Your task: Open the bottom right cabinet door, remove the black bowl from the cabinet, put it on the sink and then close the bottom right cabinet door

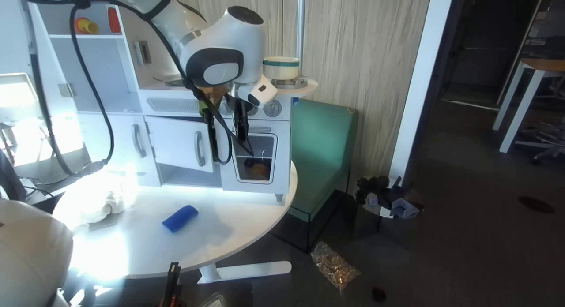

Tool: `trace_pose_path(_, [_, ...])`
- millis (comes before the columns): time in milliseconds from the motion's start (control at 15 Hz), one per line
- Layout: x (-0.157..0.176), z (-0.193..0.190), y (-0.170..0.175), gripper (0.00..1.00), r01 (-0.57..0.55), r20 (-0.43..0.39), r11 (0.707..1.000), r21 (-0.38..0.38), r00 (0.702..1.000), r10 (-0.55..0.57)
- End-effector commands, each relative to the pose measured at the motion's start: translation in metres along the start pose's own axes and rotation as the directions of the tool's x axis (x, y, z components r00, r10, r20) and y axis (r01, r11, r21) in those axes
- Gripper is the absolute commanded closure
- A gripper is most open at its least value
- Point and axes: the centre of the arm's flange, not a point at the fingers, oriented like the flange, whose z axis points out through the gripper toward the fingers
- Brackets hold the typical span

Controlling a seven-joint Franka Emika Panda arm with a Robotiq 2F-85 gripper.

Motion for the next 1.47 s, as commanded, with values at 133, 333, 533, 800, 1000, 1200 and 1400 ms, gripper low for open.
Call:
trace_pose_path(133, [0.02, 0.018, 0.004, 0.0, -0.161, -0.016, 0.986, 0.041, 0.987, 0.162])
trace_pose_path(333, [0.017, 0.03, 0.006, 0.0, -0.15, -0.024, 0.983, 0.104, 0.988, 0.153])
trace_pose_path(533, [0.021, 0.04, 0.008, 0.0, -0.17, -0.03, 0.979, 0.113, 0.984, 0.174])
trace_pose_path(800, [0.023, 0.047, 0.017, 0.0, -0.181, -0.038, 0.98, 0.081, 0.982, 0.185])
trace_pose_path(1000, [0.021, 0.049, 0.02, 0.0, -0.161, -0.062, 0.984, 0.077, 0.984, 0.166])
trace_pose_path(1200, [0.021, 0.044, 0.023, 0.0, -0.16, -0.075, 0.986, 0.054, 0.984, 0.164])
trace_pose_path(1400, [0.018, 0.024, 0.04, 0.0, -0.124, -0.158, 0.992, 0.035, 0.979, 0.128])
